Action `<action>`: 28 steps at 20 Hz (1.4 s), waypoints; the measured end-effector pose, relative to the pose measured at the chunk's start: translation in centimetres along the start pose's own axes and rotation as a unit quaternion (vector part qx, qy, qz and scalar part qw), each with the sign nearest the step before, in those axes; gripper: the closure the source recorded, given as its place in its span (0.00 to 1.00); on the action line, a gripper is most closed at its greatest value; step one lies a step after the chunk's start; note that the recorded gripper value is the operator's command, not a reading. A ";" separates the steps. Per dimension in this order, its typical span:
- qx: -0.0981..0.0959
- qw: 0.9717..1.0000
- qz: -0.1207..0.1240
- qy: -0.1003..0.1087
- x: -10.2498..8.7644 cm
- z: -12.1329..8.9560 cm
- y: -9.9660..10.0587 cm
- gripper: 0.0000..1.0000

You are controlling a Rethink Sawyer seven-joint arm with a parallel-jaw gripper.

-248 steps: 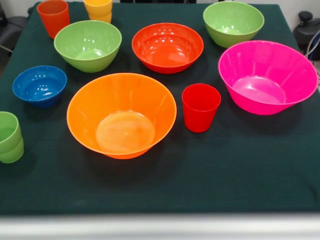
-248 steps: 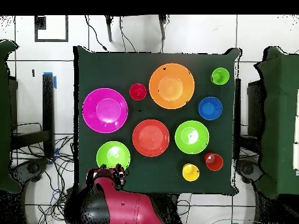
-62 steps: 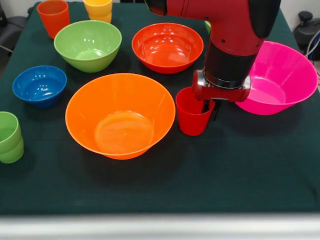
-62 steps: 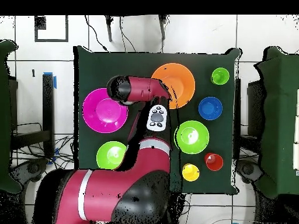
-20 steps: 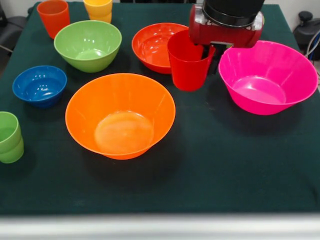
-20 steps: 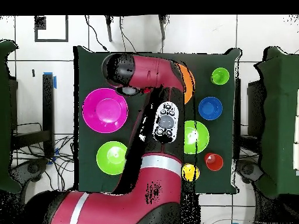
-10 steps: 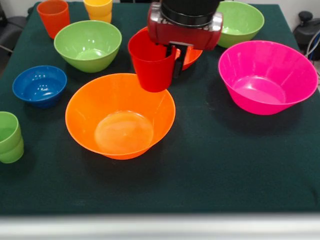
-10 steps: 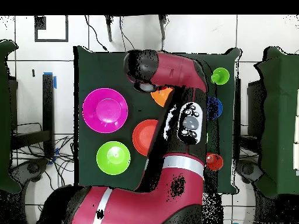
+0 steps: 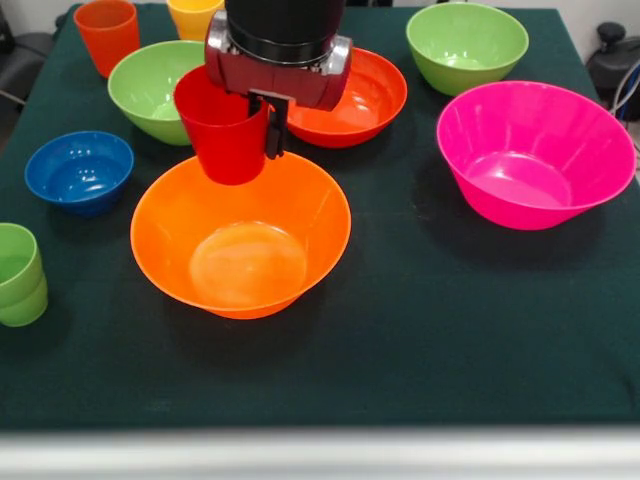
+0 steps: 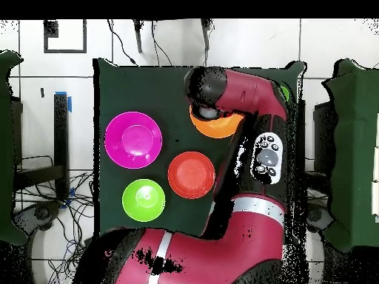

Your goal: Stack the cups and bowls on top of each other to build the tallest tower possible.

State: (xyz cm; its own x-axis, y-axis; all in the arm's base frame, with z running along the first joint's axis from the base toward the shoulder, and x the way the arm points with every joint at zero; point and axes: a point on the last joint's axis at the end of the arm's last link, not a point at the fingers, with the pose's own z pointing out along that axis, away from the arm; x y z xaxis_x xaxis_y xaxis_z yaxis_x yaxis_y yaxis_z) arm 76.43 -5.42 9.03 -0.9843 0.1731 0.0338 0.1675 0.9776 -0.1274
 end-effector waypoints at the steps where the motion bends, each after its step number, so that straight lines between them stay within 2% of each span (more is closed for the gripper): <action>1: 0.001 1.000 -0.001 0.001 0.0 0.2 -0.1 1.00; 6: -0.005 1.000 -0.007 0.003 0.1 1.4 0.0 1.00; 18: -0.020 0.999 -0.031 0.001 0.6 5.1 2.8 1.00; 28: -0.004 0.999 -0.054 0.006 1.3 6.5 3.0 1.00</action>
State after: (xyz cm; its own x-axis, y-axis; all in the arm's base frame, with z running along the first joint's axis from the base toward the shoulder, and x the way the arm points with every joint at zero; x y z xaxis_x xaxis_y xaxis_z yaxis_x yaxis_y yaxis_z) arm 75.25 -3.04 2.22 -0.9959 0.0685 0.0584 0.0615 0.9916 -0.1138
